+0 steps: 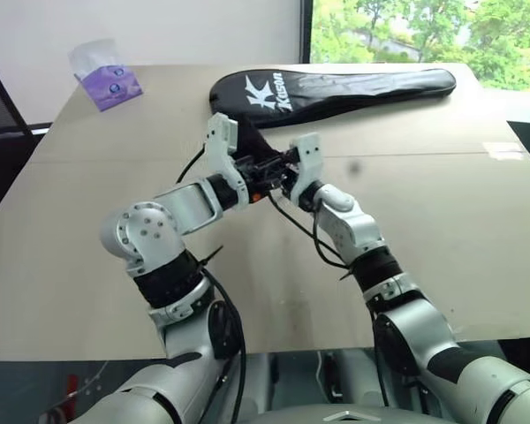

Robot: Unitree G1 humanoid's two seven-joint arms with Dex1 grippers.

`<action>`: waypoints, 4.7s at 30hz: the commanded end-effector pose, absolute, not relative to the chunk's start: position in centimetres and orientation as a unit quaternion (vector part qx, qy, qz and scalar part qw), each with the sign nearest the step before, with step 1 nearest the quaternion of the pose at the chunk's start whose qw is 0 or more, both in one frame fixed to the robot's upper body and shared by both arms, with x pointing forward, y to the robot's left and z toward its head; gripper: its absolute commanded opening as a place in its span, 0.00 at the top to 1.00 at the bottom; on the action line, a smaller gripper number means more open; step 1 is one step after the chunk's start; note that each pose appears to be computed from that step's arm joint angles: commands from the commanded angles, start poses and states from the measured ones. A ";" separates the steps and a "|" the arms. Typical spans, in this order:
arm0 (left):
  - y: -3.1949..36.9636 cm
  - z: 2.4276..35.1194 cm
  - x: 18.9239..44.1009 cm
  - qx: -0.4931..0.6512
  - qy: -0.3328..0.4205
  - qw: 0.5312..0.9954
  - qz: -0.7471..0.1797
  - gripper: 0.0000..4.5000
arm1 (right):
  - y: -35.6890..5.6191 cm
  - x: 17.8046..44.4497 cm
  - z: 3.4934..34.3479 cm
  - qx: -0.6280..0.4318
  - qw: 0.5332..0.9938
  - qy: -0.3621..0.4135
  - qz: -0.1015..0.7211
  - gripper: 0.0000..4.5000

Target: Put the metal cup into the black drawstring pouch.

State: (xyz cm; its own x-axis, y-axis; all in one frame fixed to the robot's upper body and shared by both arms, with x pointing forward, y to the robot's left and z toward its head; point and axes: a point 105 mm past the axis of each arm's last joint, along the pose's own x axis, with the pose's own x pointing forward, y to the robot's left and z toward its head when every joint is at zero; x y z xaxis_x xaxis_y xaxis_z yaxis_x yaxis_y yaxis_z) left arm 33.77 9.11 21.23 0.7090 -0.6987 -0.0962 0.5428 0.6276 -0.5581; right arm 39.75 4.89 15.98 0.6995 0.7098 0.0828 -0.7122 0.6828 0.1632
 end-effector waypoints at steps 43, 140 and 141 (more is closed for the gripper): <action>18.9 22.8 34.2 -0.227 0.145 0.865 -0.424 1.00 | 1.1 36.5 15.0 -0.144 0.891 -0.021 0.430 0.04; 8.4 29.6 32.9 -0.081 -0.127 0.822 -0.549 0.69 | -2.5 31.1 34.6 -0.303 0.842 -0.272 0.354 1.00; 8.4 29.7 33.0 -0.081 -0.129 0.825 -0.545 0.63 | -2.5 31.0 34.6 -0.303 0.842 -0.272 0.354 1.00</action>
